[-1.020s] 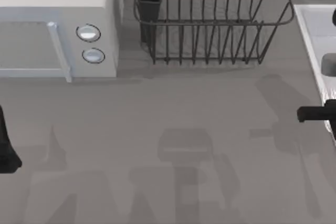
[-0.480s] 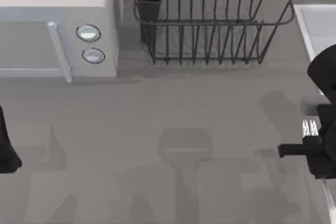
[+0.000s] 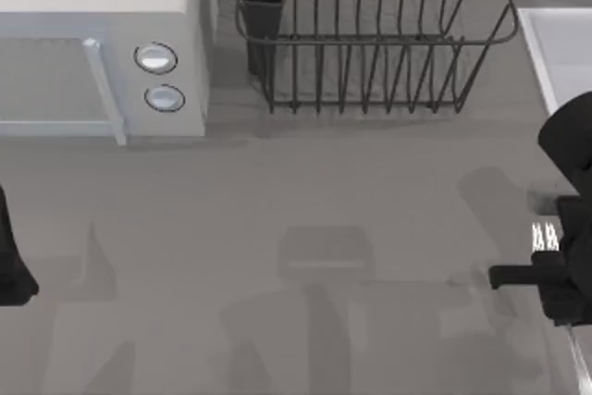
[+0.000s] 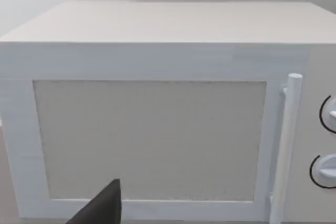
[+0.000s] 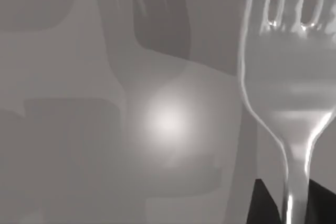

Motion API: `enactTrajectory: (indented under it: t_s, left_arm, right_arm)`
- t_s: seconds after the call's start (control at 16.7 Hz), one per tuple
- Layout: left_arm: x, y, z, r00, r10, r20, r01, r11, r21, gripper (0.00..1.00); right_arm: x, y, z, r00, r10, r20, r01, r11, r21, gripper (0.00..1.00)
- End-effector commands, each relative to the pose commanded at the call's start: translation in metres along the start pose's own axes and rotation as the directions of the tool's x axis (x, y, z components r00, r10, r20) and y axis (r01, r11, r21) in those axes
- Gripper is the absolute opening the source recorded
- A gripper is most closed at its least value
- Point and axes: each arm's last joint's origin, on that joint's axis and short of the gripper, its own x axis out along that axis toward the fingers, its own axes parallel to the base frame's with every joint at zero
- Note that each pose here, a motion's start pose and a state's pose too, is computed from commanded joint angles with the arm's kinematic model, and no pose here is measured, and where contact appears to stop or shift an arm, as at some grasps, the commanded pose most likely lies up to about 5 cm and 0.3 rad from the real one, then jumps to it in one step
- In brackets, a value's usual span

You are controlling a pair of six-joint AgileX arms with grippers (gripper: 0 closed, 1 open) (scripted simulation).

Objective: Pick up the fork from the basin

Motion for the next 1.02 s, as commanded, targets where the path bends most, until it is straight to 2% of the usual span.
enactTrajectory:
  t_s: [0.66, 1.02]
  left_arm:
    - [0.0000, 0.0000, 0.0000, 1.000, 0.000, 0.000, 0.000, 1.000, 0.000, 1.00]
    - [0.0000, 0.0000, 0.0000, 1.000, 0.000, 0.000, 0.000, 1.000, 0.000, 1.00]
  right_arm:
    - [0.0000, 0.0000, 0.0000, 1.000, 0.000, 0.000, 0.000, 1.000, 0.000, 0.98]
    - [0.0000, 0.0000, 0.0000, 1.000, 0.000, 0.000, 0.000, 1.000, 0.000, 1.00]
